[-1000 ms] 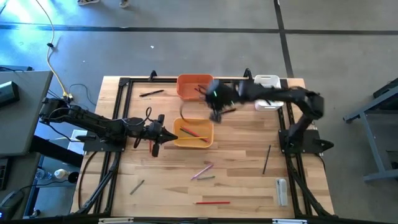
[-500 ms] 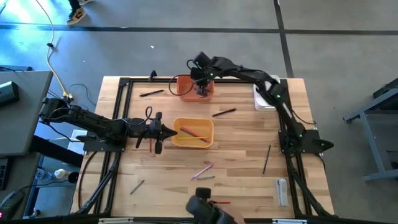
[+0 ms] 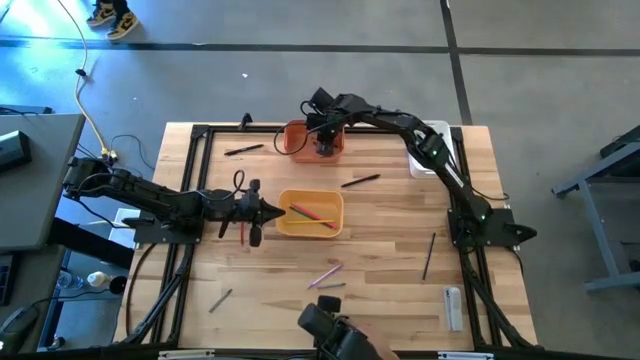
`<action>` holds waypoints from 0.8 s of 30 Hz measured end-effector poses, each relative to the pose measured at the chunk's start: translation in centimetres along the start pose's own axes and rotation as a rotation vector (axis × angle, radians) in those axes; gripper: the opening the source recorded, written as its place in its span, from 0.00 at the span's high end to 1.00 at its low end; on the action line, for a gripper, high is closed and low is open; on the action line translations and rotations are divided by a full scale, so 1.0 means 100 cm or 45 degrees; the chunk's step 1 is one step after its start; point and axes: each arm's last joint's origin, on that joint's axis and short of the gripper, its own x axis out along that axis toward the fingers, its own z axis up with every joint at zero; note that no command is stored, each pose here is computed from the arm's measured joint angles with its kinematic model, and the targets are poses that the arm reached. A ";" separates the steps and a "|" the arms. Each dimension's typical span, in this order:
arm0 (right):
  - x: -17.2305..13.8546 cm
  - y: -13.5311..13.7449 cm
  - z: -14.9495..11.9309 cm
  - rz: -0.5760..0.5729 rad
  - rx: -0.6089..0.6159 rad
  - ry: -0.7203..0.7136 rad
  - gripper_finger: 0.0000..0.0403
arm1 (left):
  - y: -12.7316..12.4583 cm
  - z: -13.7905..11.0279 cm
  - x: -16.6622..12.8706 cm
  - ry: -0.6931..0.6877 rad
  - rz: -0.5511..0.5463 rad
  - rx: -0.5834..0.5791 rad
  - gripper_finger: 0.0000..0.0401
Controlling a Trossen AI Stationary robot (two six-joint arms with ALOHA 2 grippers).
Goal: Sort crayons/erasers/pens/pencils in bins
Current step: Put the right gray crayon into the orange bin, then put the top red pencil into the yellow bin
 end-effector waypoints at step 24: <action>-0.092 0.045 -0.016 -0.020 -0.050 -0.557 0.99 | 0.001 -0.002 0.000 0.025 0.022 -0.070 1.00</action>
